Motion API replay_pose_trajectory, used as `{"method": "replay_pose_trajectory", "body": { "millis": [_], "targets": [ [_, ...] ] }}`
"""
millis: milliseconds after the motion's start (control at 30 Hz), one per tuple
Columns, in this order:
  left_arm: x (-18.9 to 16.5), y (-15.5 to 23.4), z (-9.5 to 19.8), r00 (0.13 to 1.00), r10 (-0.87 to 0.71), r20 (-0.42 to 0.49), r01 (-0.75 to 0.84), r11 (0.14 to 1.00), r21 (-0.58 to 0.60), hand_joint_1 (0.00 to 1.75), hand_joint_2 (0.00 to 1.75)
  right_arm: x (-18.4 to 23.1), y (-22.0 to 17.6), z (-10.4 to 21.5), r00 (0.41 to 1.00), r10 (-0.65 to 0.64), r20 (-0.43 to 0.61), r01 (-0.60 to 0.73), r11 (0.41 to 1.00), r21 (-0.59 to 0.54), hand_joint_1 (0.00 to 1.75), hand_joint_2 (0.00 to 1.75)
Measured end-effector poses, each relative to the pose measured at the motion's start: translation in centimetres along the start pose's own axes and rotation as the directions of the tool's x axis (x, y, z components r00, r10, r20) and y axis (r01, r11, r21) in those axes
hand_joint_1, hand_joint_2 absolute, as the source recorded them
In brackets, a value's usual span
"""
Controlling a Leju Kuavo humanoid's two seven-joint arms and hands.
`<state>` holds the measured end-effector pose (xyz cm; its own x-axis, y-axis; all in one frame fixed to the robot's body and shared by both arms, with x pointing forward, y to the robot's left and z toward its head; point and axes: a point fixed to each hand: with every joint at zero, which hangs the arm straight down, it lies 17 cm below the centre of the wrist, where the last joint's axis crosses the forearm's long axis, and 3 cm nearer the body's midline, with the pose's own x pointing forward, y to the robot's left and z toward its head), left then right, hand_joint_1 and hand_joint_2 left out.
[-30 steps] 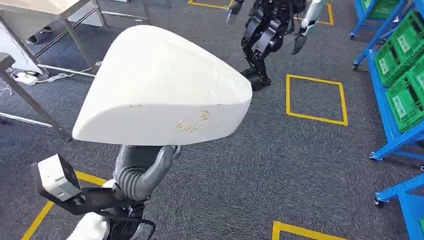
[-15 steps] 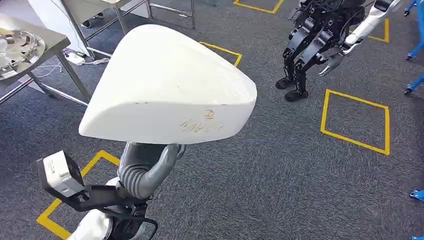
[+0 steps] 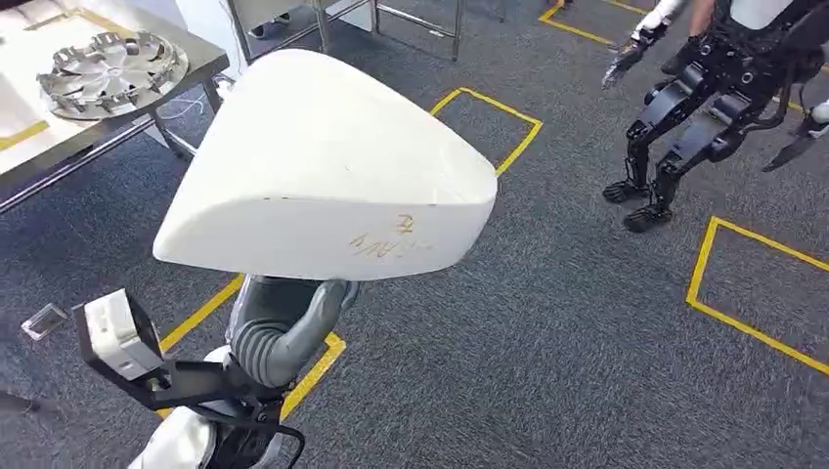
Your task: Take the parts from the cabinet and place them on the table.
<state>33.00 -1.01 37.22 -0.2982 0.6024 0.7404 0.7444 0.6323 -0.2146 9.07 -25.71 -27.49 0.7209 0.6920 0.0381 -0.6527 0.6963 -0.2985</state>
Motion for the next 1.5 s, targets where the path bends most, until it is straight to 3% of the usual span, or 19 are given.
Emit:
{"method": "replay_pose_trajectory", "body": {
  "millis": [1500],
  "targets": [
    [-0.9,0.2,-0.3,0.999,0.002,-0.042,-0.001,1.000,0.010,1.75,1.75,1.2,-2.6,-0.3,0.999,0.024,0.021,-0.022,0.998,-0.066,0.00,0.00]
  ]
}}
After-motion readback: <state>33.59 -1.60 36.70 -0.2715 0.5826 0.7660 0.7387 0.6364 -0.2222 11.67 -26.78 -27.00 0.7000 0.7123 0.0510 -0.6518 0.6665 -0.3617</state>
